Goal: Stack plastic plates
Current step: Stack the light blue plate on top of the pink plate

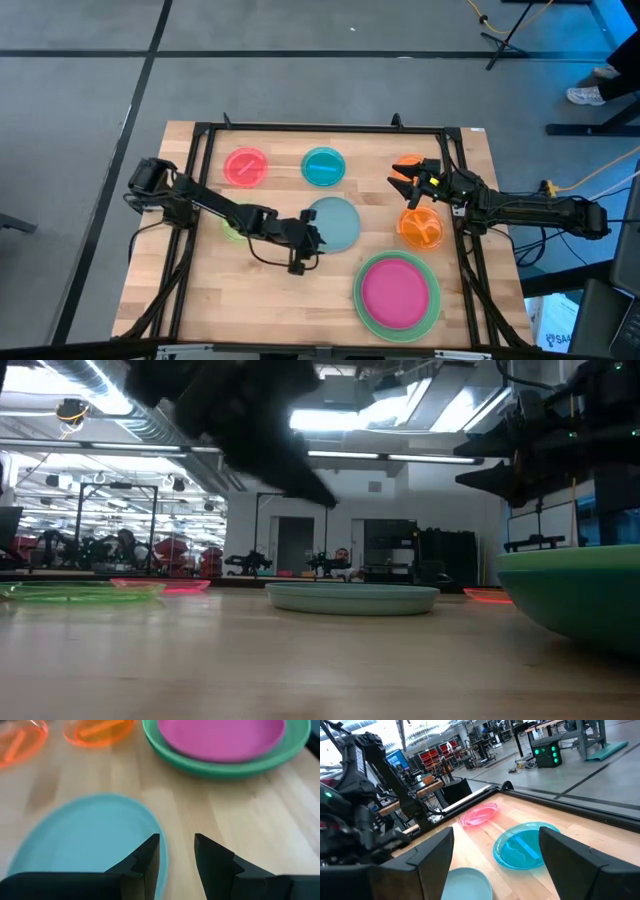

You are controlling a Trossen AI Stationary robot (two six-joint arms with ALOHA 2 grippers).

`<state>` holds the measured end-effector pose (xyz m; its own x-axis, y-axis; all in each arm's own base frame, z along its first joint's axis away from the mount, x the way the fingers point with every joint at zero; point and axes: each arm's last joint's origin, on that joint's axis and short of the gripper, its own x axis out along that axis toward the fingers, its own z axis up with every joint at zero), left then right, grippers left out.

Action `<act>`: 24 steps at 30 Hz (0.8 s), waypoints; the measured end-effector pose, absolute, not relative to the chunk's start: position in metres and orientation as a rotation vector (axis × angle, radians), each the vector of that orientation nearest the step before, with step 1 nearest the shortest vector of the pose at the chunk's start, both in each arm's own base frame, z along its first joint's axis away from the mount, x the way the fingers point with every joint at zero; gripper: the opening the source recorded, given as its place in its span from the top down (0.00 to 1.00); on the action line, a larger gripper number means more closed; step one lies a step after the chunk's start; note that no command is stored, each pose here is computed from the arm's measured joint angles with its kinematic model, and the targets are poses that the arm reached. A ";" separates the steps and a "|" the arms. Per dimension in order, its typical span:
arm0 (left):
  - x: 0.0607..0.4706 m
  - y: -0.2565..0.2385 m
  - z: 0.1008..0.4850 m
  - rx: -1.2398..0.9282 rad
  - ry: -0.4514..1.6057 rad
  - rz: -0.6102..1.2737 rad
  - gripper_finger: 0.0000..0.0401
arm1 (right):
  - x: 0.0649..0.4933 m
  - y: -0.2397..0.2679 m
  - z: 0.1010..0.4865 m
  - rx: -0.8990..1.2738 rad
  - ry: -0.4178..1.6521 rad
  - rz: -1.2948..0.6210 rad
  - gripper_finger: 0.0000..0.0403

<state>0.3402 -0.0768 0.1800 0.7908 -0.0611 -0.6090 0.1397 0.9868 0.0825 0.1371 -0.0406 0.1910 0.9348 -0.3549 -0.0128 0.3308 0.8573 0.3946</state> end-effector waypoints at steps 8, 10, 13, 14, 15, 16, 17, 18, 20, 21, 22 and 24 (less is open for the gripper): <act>0.340 -0.074 0.140 0.234 0.760 -0.109 0.71 | 0.137 -0.041 0.192 0.408 -0.070 -0.360 0.30; 0.344 -0.072 0.135 0.234 0.765 -0.093 0.71 | 0.137 -0.041 0.192 0.408 -0.069 -0.360 0.30; 0.345 -0.067 0.128 0.234 0.792 -0.080 0.71 | 0.137 -0.041 0.190 0.410 -0.050 -0.363 0.30; 0.345 -0.066 0.127 0.230 0.795 -0.075 0.71 | 0.137 -0.041 0.189 0.411 -0.046 -0.367 0.30; 0.345 -0.064 0.127 0.224 0.798 -0.071 0.71 | 0.137 -0.041 0.190 0.411 -0.050 -0.371 0.30; 0.346 -0.063 0.126 0.215 0.800 -0.080 0.71 | 0.137 -0.041 0.190 0.411 -0.052 -0.368 0.30; 0.346 -0.062 0.126 0.205 0.805 -0.100 0.71 | 0.137 -0.041 0.190 0.409 -0.047 -0.364 0.30; 0.346 -0.061 0.125 0.198 0.810 -0.119 0.71 | 0.137 -0.041 0.189 0.409 -0.041 -0.367 0.30; 0.346 -0.060 0.125 0.187 0.811 -0.131 0.71 | 0.137 -0.041 0.189 0.411 -0.044 -0.378 0.30; 0.346 -0.059 0.125 0.187 0.812 -0.130 0.71 | 0.137 -0.041 0.189 0.410 -0.050 -0.380 0.30; 0.346 -0.058 0.125 0.189 0.813 -0.128 0.71 | 0.137 -0.041 0.190 0.410 -0.051 -0.379 0.30; 0.346 -0.056 0.125 0.209 0.814 -0.119 0.72 | 0.137 -0.041 0.189 0.411 -0.046 -0.381 0.30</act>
